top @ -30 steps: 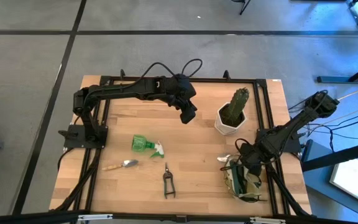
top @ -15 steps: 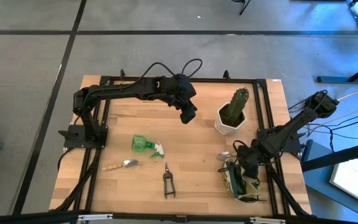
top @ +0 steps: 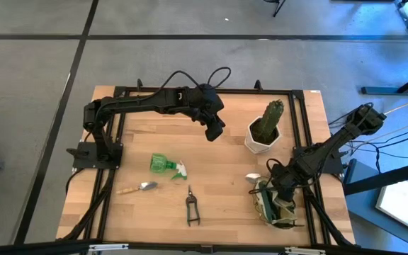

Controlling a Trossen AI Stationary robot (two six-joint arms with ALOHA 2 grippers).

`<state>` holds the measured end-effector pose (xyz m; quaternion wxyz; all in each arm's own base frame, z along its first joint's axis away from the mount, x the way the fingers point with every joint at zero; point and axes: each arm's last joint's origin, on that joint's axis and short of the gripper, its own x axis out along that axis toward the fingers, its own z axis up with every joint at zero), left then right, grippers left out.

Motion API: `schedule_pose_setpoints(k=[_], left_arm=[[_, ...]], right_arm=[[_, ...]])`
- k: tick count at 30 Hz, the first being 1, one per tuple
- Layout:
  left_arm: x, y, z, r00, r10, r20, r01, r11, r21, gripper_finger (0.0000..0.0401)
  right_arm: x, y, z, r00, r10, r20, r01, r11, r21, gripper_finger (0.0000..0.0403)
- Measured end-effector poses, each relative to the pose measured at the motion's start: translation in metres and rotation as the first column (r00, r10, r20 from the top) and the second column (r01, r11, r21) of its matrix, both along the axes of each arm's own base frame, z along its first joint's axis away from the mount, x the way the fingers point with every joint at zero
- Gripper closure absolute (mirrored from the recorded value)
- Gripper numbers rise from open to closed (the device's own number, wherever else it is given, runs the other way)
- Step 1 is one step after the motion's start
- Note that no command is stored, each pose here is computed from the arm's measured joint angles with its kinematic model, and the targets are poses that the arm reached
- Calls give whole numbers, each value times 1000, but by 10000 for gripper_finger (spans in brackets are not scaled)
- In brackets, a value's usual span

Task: Pick & Place Garden tools in Gardening bag
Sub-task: Put the hand rake into the side pocket of the white bag

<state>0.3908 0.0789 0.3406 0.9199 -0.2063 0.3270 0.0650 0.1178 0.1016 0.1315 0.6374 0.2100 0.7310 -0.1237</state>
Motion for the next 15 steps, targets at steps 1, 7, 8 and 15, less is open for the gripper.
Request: schedule_pose_setpoints(k=[1,7,8,15], left_arm=[[0,0,0,1000,-3,6,3,1000,-1,398],[2,0,2,1000,-9,25,9,1000,0,398],[2,0,2,999,-18,31,18,1000,3,398],[5,0,6,996,-37,82,35,999,26,398]], right_arm=[[1,0,1,1000,-5,1,5,1000,1,344],[6,6,12,1000,-22,1,22,999,28,344],[7,6,14,999,-31,-8,32,999,19,344],[8,7,28,995,-86,-54,85,996,-20,344]])
